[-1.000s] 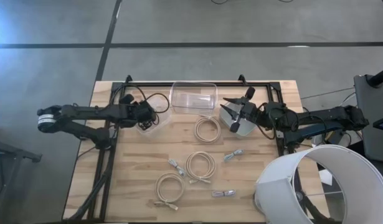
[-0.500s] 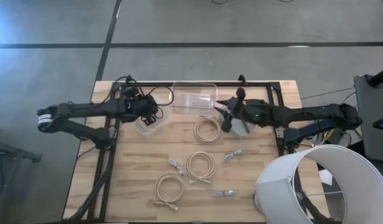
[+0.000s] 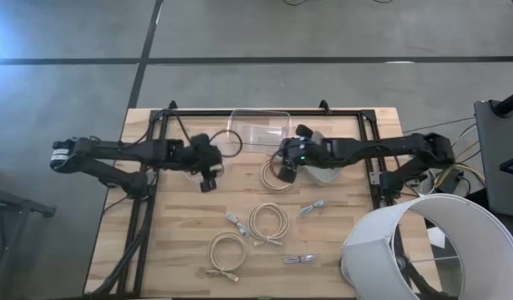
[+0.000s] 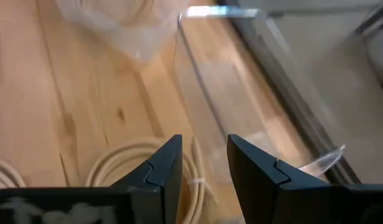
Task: Pick & Place USB Port
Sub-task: Put the brown HDMI cable into the left transparent bin
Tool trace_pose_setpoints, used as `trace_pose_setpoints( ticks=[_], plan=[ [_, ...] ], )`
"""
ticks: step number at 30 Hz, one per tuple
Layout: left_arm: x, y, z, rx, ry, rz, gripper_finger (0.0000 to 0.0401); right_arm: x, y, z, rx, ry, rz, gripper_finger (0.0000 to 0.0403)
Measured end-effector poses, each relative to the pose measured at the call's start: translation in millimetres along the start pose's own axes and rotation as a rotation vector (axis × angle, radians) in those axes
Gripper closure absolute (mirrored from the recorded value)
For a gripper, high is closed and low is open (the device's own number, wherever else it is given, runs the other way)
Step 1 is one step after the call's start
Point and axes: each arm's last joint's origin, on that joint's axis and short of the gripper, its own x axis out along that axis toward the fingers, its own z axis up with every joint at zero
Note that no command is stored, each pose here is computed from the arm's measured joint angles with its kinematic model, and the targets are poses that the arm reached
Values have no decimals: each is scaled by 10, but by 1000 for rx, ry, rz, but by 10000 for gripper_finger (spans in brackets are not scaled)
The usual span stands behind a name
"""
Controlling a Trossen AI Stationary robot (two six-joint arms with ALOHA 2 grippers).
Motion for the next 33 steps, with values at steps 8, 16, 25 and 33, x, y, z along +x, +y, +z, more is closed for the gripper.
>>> trace_pose_setpoints(
  ticks=[8,16,25,33],
  plan=[
    [-6,-481,-40,45,-57,-241,217,243,135,42,-91,114,128,280],
    [217,-792,-202,14,23,-372,217,344,142,-79,-80,169,208,280],
    [494,-929,-251,26,113,-428,217,314,84,-79,-25,167,249,280],
    [576,-1062,-240,-68,113,-463,217,306,61,-64,-88,147,252,280]
  ],
)
